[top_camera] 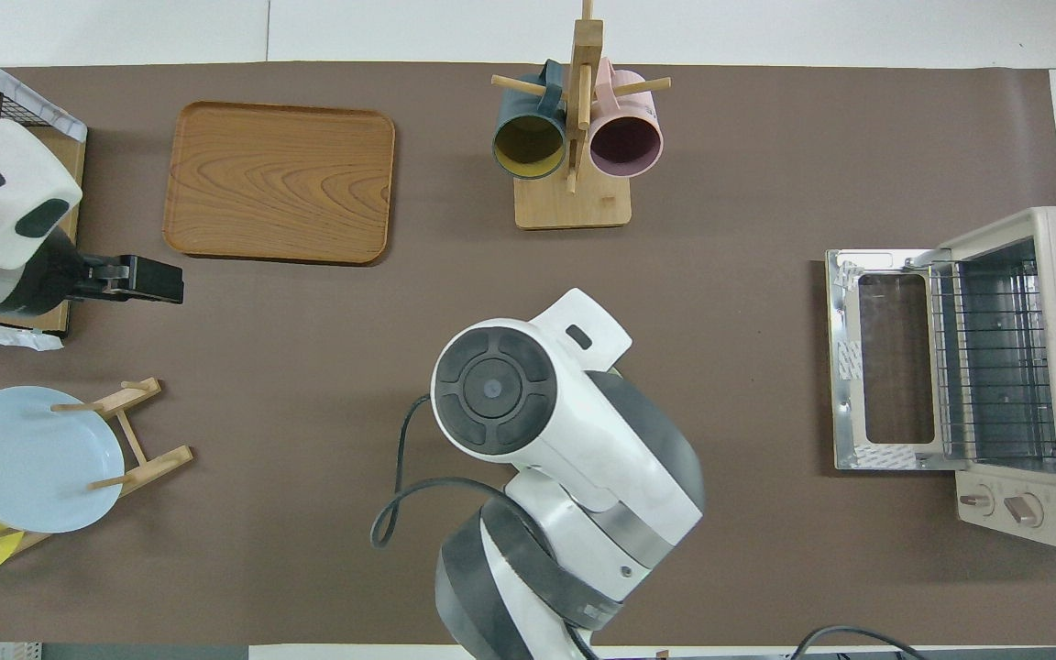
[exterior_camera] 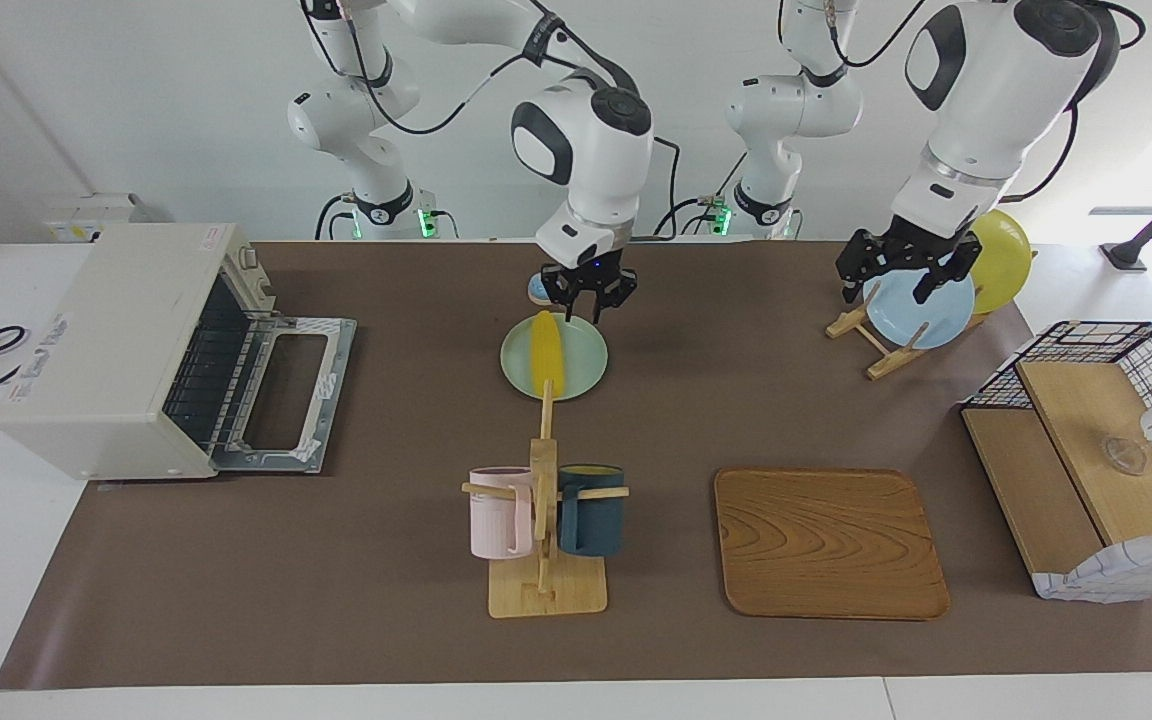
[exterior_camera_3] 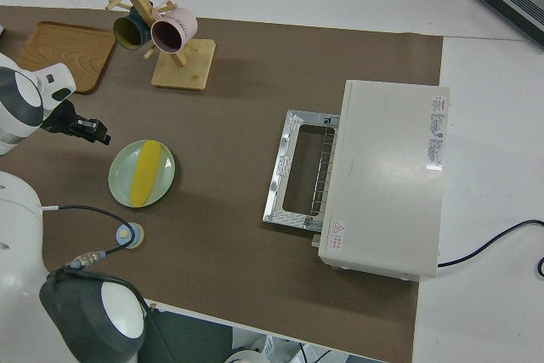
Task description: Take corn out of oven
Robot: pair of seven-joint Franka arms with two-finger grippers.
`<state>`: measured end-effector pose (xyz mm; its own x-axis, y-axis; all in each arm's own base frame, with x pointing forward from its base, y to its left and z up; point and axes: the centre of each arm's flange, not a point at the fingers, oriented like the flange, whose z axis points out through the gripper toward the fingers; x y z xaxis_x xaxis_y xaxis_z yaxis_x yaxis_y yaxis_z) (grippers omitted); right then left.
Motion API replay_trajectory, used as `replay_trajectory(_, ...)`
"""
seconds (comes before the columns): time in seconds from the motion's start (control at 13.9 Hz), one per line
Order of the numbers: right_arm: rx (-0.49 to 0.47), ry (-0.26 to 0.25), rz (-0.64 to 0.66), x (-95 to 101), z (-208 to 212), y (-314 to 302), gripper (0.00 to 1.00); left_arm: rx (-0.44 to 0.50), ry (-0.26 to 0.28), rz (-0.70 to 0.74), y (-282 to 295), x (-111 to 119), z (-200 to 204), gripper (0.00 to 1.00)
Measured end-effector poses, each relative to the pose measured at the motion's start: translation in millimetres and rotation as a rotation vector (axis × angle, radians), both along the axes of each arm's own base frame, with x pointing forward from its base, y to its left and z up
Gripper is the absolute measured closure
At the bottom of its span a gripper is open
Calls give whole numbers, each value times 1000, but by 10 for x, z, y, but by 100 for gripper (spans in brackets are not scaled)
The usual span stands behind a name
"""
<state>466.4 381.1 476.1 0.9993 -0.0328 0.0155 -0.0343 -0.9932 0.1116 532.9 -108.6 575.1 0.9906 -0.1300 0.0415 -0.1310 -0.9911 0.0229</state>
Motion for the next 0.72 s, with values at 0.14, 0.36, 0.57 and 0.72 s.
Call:
replay_trajectory(0.14,-14,25,10,60,286,-397,57,-7,1,-28,-309,-63,-185,0)
replay_trajectory(0.36,-33,81,28,232,499,-1104,57,-37,-4,-20,-821,-206,-444,0)
replay_trajectory(0.57,-29,140,41,275,471,-1815,57,-48,-4,-26,-1443,-404,-687,0)
replay_trajectory(0.72,-14,172,32,205,323,-2135,57,-61,-7,-9,-1898,-512,-914,0)
